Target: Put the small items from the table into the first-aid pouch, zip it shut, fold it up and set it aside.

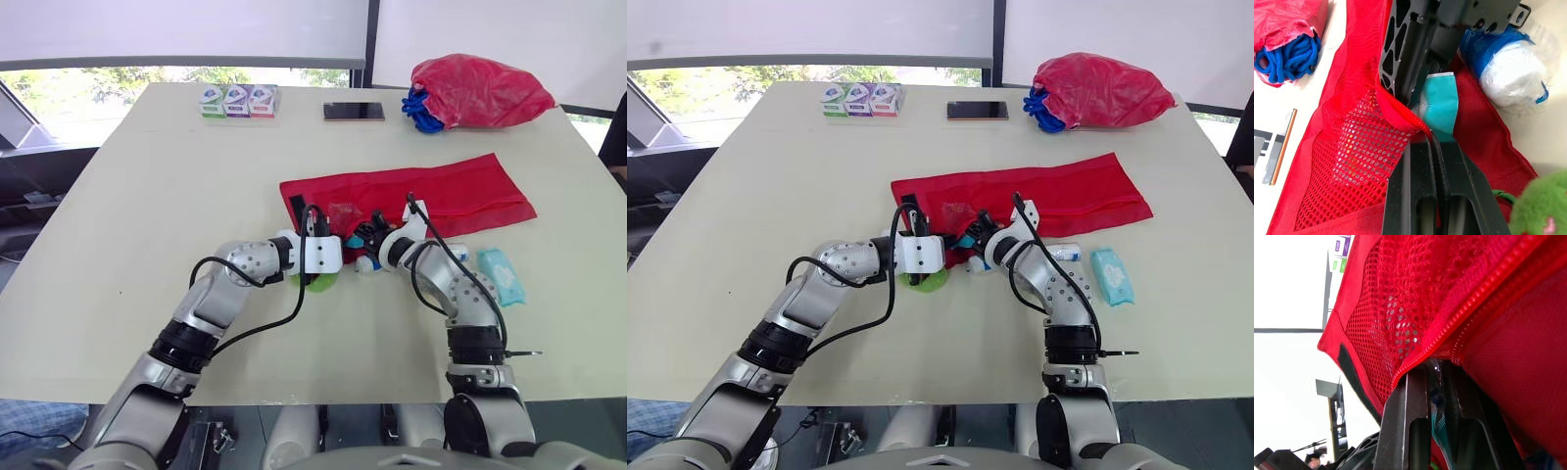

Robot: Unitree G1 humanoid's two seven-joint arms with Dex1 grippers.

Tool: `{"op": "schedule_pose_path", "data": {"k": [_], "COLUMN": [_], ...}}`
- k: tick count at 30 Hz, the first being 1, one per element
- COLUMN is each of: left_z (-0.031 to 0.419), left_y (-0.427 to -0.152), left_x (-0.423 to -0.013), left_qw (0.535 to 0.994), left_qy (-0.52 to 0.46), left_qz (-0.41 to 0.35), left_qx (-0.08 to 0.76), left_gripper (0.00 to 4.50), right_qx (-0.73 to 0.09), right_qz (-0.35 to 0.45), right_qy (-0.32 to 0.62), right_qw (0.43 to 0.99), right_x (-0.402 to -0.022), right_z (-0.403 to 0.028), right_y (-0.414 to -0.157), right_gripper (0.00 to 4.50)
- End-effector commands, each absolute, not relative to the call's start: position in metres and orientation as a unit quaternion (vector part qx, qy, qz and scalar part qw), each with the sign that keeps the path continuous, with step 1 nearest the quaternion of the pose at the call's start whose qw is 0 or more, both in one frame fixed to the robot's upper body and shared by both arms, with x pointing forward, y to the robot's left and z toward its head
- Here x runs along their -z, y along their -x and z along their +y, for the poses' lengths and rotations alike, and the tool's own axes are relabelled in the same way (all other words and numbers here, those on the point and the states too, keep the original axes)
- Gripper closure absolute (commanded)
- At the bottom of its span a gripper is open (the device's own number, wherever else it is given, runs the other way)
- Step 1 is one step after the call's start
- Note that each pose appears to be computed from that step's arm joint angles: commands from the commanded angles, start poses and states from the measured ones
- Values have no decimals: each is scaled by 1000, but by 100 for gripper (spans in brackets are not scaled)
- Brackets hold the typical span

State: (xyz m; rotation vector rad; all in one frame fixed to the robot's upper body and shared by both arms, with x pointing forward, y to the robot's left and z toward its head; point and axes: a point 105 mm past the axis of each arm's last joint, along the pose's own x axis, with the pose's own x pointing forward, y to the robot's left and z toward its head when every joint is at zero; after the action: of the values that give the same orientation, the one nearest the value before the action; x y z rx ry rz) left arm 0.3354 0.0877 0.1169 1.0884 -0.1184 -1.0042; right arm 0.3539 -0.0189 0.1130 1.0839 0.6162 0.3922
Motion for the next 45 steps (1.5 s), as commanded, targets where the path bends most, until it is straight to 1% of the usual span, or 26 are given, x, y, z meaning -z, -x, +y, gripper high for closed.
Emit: {"op": "schedule_pose_path", "data": {"k": [1, 2, 3, 7, 11, 15, 18, 21, 23, 24, 27, 30, 33, 37, 42, 45], "left_z": [87, 89, 92, 98, 101, 101, 105, 107, 110, 111, 112, 111, 111, 110, 105, 102], "left_y": [-335, -336, -338, -343, -344, -342, -341, -341, -342, -343, -343, -344, -344, -343, -340, -338], "left_x": [-120, -120, -121, -122, -122, -123, -121, -121, -120, -119, -118, -118, -118, -117, -116, -115], "left_qw": [739, 740, 741, 743, 742, 738, 731, 729, 728, 726, 725, 728, 733, 734, 731, 727], "left_qy": [-483, -482, -482, -483, -482, -477, -484, -485, -486, -488, -489, -486, -480, -477, -473, -472], "left_qz": [-60, -59, -58, -60, -66, -79, -84, -89, -90, -90, -91, -94, -95, -96, -100, -103], "left_qx": [466, 465, 463, 459, 462, 470, 473, 475, 475, 475, 476, 475, 473, 474, 482, 487], "left_gripper": [450, 450, 450, 450, 450, 450, 450, 450, 450, 450, 450, 450, 450, 450, 450, 450], "right_qx": [-215, -216, -220, -234, -270, -314, -372, -395, -416, -431, -453, -438, -432, -410, -391, -387], "right_qz": [248, 248, 249, 249, 242, 211, 167, 139, 107, 95, 93, 115, 131, 142, 143, 130], "right_qy": [-483, -468, -452, -412, -340, -247, -156, -86, -26, -6, 16, 71, 100, 118, 124, 109], "right_qw": [812, 820, 828, 845, 868, 892, 900, 904, 903, 897, 887, 889, 887, 893, 901, 906], "right_x": [-132, -130, -128, -126, -131, -142, -156, -159, -162, -162, -157, -140, -129, -118, -114, -116], "right_z": [-23, -26, -30, -40, -51, -59, -56, -53, -45, -39, -29, -29, -29, -29, -22, -11], "right_y": [-350, -348, -346, -338, -327, -319, -311, -309, -310, -308, -306, -314, -320, -332, -344, -350], "right_gripper": [329, 274, 251, 251, 251, 251, 251, 331, 420, 444, 444, 444, 444, 444, 444, 444]}}
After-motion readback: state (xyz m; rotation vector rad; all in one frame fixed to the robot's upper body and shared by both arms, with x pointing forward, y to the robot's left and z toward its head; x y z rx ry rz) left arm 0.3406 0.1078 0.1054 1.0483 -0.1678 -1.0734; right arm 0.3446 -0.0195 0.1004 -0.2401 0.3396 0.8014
